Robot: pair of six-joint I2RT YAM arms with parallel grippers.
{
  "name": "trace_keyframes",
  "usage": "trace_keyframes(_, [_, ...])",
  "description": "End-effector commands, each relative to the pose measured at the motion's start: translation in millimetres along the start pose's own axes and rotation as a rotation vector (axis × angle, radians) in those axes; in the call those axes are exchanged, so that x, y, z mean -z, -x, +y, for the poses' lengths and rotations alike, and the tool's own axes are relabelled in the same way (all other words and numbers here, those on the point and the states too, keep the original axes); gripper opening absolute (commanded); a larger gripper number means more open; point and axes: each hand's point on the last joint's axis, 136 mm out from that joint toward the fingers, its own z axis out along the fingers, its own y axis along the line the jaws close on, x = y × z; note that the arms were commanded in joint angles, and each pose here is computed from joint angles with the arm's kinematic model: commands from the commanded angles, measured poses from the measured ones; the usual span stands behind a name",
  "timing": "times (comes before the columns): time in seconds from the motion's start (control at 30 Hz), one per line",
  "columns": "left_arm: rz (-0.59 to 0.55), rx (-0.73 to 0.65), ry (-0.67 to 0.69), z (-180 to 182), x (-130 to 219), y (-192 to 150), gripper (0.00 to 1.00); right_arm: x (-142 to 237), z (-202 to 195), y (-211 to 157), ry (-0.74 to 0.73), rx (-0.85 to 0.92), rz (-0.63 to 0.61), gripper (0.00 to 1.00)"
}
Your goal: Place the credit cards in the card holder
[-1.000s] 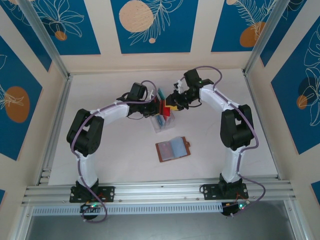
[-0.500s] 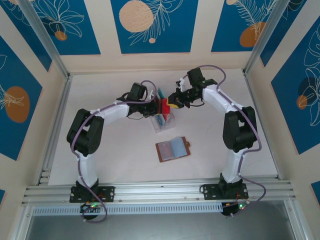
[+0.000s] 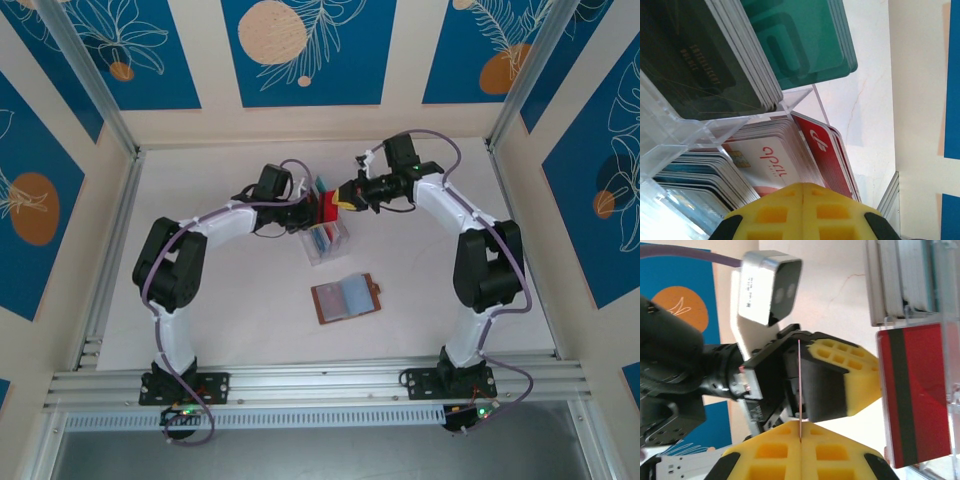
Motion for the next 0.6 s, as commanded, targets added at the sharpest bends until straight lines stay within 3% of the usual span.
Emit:
trace_keyframes(0.0, [-0.038, -0.025, -0.038, -9.6, 24.3, 9.2, 0.02, 17.5, 28.8, -6.6, 0.065, 0.035, -0.016, 0.02])
trace_keyframes(0.37, [-0.069, -0.066, -0.092, -28.5, 65.1, 10.3, 0.04, 43.0, 26.2, -8.9, 0.005, 0.046, -0.104, 0.00])
trace_keyframes(0.57, [-0.050, -0.080, -0.052, -22.2, 84.3, -21.9, 0.04, 54.0, 18.4, -22.6, -0.014, 0.047, -0.133, 0.00])
